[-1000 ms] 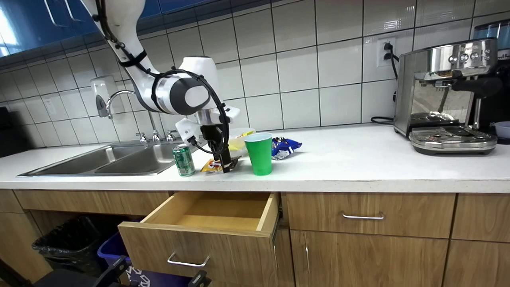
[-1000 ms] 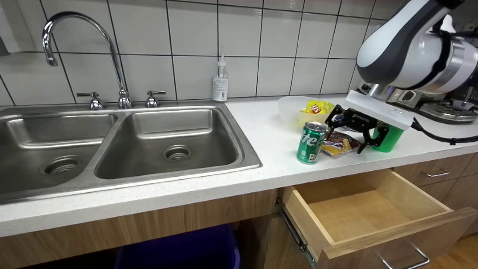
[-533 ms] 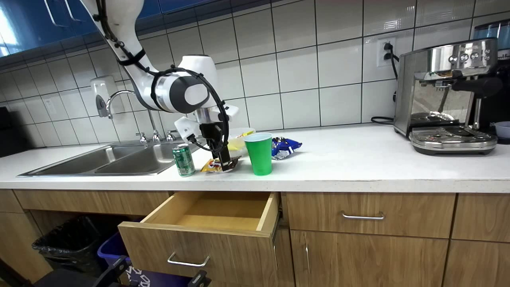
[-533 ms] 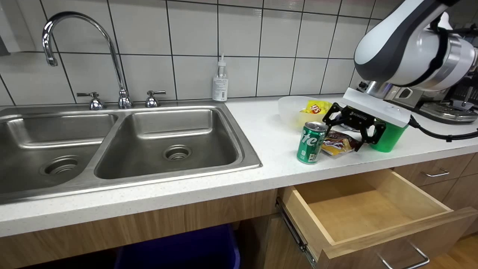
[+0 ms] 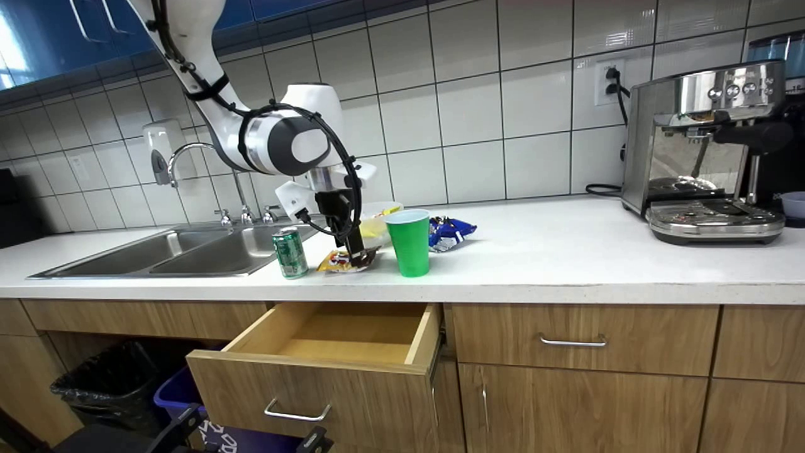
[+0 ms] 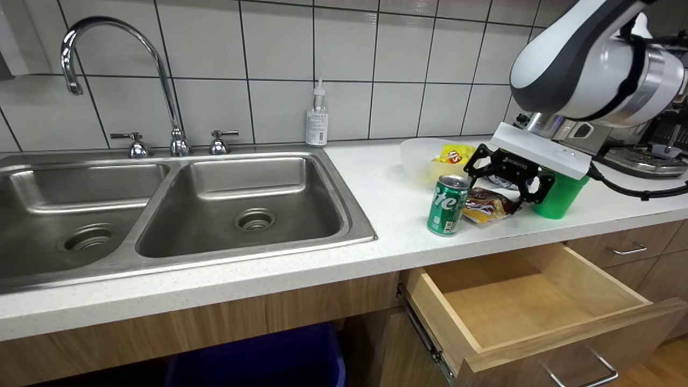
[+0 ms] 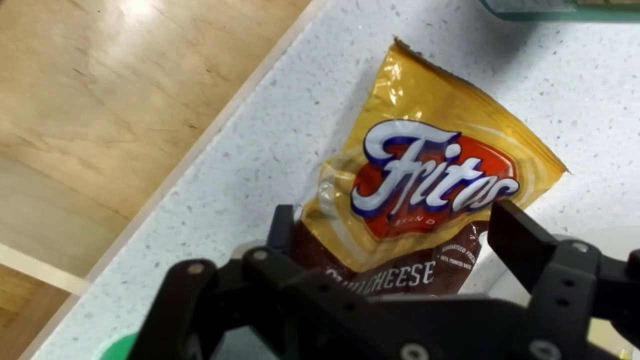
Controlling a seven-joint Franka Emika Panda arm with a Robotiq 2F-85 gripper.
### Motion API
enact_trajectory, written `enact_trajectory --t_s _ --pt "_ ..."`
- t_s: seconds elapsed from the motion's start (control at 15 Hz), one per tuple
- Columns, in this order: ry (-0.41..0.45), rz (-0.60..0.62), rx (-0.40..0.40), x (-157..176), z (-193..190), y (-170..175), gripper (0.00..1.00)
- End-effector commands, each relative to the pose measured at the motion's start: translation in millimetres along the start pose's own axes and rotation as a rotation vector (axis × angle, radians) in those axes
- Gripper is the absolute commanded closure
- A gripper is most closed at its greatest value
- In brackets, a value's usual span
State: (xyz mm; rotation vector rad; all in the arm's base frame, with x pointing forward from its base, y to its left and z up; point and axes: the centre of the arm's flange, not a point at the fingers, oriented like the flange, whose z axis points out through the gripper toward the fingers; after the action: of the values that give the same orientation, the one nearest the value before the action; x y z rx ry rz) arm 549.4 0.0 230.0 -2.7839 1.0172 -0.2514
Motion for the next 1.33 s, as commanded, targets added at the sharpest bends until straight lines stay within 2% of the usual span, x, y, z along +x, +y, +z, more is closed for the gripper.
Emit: enact_trajectory --t_s 0.0,0.6,0.73,1.27 --pt "-0.006 0.012 -0.008 1.8 -13.8 -6.7 0.26" --pt "-0.008 0.016 -0.012 3.4 -12.7 -6.0 0.97" --pt "-0.007 0.015 -0.013 3.7 -13.1 -6.1 1.00" --pt "0.000 -0.004 -0.007 -1.2 -21.3 -4.0 1.00"
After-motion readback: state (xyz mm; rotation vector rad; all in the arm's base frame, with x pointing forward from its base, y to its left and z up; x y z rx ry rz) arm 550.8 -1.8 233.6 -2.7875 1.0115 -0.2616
